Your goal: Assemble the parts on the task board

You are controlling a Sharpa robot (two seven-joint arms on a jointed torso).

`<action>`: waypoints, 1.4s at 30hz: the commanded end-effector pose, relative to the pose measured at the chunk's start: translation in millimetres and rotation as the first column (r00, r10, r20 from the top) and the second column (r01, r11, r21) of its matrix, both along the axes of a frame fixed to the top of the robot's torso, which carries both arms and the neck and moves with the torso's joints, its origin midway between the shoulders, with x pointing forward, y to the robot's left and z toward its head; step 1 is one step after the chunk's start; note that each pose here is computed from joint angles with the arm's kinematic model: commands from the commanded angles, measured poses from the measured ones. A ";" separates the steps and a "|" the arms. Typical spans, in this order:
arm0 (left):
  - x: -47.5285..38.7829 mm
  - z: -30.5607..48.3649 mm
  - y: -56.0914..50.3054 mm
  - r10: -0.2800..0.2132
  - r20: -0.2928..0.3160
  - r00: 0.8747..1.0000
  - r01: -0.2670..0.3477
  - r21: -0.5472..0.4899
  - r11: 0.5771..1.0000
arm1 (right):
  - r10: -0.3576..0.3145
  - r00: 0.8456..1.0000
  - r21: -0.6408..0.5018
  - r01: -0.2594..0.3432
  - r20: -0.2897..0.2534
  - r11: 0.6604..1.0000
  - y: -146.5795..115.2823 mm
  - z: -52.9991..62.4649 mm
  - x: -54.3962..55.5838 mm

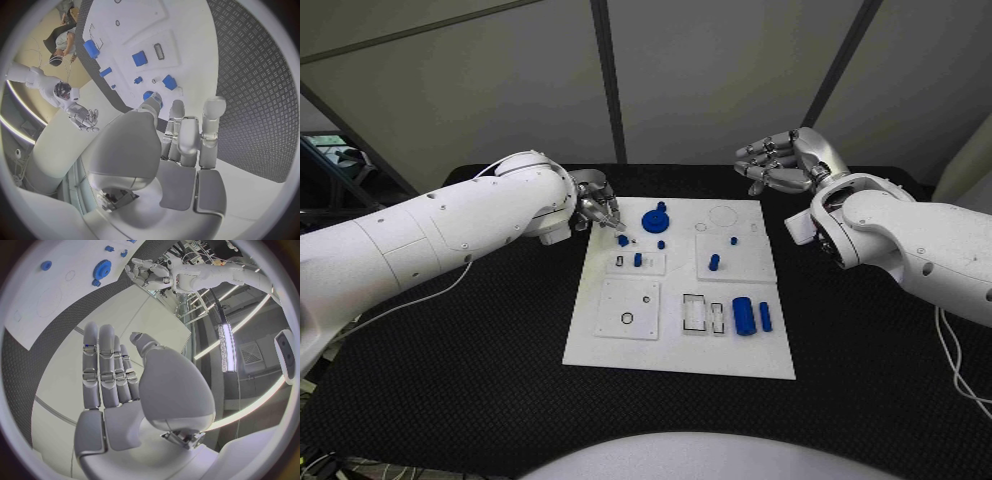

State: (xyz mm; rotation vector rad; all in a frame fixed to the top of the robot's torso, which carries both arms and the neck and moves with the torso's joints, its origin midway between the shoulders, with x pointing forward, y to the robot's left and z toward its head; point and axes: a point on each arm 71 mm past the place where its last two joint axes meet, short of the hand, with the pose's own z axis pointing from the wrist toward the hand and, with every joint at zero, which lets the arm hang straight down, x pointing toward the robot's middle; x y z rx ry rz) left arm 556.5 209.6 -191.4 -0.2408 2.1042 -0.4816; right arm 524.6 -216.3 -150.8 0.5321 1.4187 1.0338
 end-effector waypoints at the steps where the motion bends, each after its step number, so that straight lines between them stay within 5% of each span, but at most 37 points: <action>1: -1.0 6.8 -6.8 -0.063 0.120 0.991 0.063 0.006 0.998 | 0.005 1.000 0.000 -0.005 0.001 1.000 0.4 1.0 0.1; 8: -7.6 -3.5 -13.3 -0.122 0.119 0.985 0.109 0.112 0.988 | 0.005 1.000 0.000 -0.005 0.000 1.000 0.4 1.0 0.1; 16: -10.6 -12.0 -14.1 -0.112 0.095 0.989 0.093 0.190 0.977 | 0.006 1.000 0.000 -0.006 -0.002 1.000 0.7 0.8 0.2; 42: -10.9 -20.1 -25.6 -0.103 0.063 0.993 0.087 0.222 0.971 | 0.010 1.000 0.000 -0.010 -0.004 1.000 2.5 0.4 0.4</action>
